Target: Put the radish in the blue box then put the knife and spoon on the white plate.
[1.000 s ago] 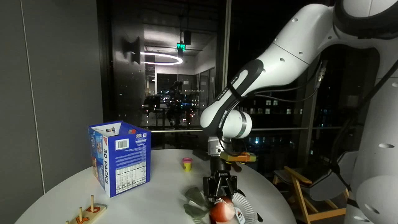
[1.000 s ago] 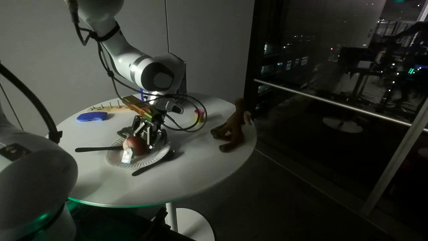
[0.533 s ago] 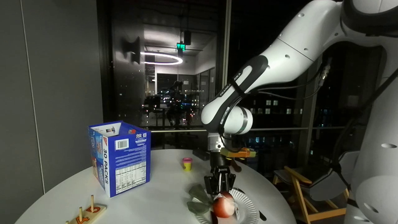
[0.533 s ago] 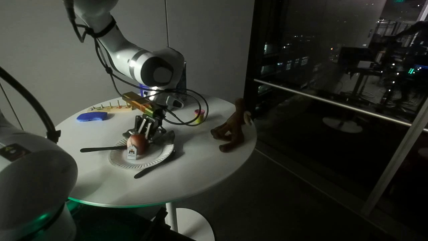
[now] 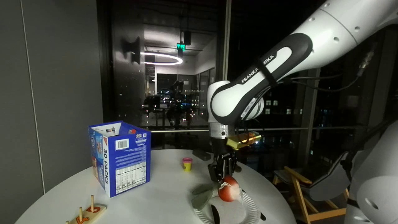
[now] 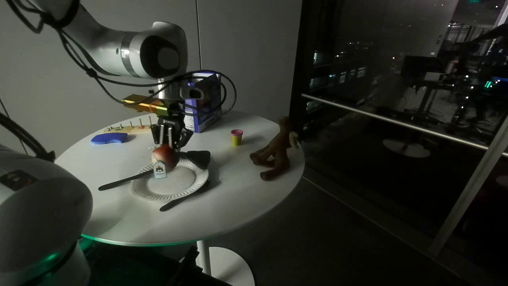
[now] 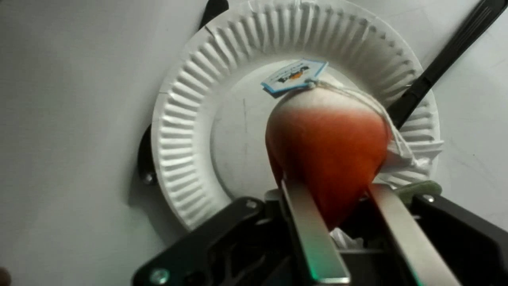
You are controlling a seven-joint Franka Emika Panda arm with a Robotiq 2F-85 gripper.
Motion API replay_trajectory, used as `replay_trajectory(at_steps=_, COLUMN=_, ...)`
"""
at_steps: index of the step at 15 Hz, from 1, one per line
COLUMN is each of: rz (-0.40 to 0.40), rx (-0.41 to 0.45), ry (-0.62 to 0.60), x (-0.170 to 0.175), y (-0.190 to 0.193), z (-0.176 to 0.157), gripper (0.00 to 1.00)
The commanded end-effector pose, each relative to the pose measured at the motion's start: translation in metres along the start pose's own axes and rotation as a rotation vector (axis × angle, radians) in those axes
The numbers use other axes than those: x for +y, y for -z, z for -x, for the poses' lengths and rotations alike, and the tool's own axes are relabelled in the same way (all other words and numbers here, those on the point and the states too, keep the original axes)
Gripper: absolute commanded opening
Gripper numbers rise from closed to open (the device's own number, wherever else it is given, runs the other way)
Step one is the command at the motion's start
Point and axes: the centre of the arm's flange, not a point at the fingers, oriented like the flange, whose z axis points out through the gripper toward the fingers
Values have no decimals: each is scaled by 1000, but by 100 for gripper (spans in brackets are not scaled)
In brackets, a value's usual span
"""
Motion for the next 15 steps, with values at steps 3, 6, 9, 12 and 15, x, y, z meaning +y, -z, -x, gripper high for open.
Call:
replay_trajectory(at_steps=3, rz=216, rx=201, ry=88, x=-41, y=67, z=15, gripper=11)
replay_trajectory(at_steps=6, rz=323, rx=319, ry=150, x=-67, y=113, z=15, gripper=11)
replay_trajectory(at_steps=9, rz=422, rx=455, ry=216, x=-96, y=158, z=5, gripper=11)
replay_trajectory(at_steps=12, rz=512, rx=596, ry=284, x=-141, y=184, z=0, gripper=11)
replay_trajectory(at_steps=15, rz=607, rx=735, ry=353, x=-180, y=205, z=-17, gripper=11)
